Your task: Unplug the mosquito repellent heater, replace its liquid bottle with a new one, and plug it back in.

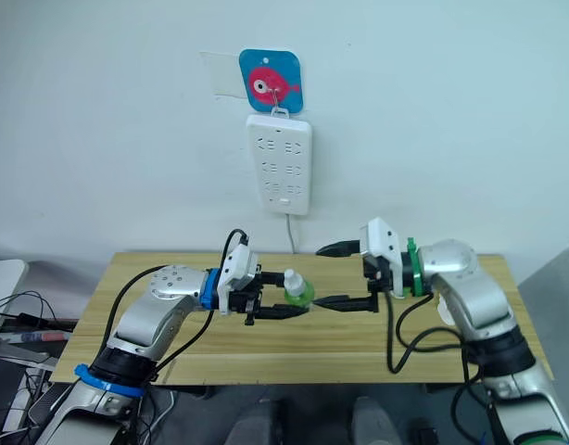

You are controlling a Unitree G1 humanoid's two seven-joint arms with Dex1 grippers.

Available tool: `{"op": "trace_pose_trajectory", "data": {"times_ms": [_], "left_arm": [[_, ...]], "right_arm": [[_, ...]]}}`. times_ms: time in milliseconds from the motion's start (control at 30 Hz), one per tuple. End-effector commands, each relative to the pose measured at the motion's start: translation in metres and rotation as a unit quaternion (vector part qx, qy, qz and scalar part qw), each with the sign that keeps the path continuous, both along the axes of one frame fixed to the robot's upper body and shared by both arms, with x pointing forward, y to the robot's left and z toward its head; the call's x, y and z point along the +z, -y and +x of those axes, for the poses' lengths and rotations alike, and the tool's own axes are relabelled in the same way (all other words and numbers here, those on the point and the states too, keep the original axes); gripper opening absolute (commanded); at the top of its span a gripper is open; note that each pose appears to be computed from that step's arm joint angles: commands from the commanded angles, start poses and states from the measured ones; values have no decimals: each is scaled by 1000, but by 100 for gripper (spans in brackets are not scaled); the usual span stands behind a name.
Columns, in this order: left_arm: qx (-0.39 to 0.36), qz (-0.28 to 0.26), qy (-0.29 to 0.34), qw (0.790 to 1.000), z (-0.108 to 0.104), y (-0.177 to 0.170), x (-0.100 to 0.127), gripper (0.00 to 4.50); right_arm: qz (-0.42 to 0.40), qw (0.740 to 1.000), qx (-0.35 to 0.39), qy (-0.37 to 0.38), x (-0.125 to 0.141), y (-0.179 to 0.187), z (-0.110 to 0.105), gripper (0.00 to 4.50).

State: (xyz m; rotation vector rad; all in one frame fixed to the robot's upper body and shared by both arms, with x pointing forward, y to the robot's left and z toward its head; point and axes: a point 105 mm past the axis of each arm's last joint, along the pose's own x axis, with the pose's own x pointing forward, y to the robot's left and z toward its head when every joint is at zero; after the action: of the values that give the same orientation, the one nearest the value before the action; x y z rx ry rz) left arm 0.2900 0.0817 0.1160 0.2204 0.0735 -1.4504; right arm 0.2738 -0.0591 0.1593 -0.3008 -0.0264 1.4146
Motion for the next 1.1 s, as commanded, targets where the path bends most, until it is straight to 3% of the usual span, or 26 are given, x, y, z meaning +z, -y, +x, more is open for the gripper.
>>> {"op": "trace_pose_trajectory", "data": {"times_ms": [33,400,867,1100], "left_arm": [[12,-10,25,1000,6,1,12,220],[-1,0,26,1000,4,3,11,220],[2,-1,31,1000,4,0,12,220],[2,-4,31,1000,4,0,12,220]], "right_arm": [[20,999,-33,31,8,-19,-8,447],[55,991,-115,31,17,-48,20,447],[15,988,-148,51,14,-3,35,447],[1,992,-122,30,22,23,24,447]]}}
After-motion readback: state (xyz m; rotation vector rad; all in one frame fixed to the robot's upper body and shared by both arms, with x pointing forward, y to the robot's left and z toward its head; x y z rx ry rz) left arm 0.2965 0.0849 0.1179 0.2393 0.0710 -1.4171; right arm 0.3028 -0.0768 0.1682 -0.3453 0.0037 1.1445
